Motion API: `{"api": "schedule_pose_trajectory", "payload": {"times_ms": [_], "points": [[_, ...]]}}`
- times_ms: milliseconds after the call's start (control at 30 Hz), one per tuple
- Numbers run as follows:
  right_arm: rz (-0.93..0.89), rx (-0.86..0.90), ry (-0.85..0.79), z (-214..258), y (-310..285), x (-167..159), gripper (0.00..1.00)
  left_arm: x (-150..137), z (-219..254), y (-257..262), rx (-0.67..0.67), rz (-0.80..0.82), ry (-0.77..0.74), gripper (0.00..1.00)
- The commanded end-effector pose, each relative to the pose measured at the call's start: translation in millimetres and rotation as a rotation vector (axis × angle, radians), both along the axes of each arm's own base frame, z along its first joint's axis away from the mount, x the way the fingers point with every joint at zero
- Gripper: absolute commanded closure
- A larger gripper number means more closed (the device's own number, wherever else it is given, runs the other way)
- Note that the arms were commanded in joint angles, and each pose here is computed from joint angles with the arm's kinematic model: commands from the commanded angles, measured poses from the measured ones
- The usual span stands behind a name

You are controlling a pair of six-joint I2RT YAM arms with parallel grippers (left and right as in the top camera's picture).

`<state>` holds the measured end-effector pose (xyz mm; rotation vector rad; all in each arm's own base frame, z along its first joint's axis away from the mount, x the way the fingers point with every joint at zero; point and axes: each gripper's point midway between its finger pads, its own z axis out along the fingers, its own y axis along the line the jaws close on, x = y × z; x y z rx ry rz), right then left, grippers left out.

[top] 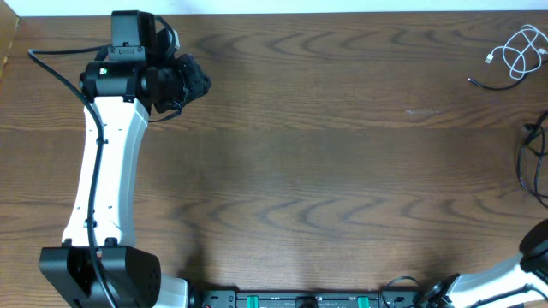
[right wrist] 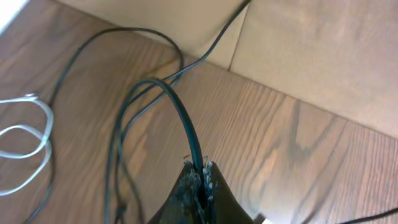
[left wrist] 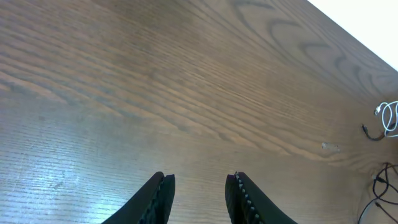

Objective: Untangle cables

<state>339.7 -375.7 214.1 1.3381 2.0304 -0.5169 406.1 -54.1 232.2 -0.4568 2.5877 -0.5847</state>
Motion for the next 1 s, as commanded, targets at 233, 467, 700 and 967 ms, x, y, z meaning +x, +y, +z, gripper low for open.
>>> {"api": "schedule_pose_trajectory", "payload": {"times_ms": [233, 467, 700, 967], "points": [[-0.166, -0.008, 0.197, -77, -39, -23, 0.69, -3, -7, 0, 0.001, 0.007, 0.028, 0.67], [-0.113, 0.038, 0.136, -71, -31, -13, 0.01, -3, -7, 0, 0.001, 0.007, 0.025, 0.67], [0.021, 0.006, -0.021, -4, -16, 8, 0.01, -2, -7, 0, 0.001, 0.007, 0.023, 0.67], [0.553, 0.069, -0.298, 90, 85, 53, 0.01, 2, -6, 5, 0.029, 0.023, 0.008, 0.67]]}}
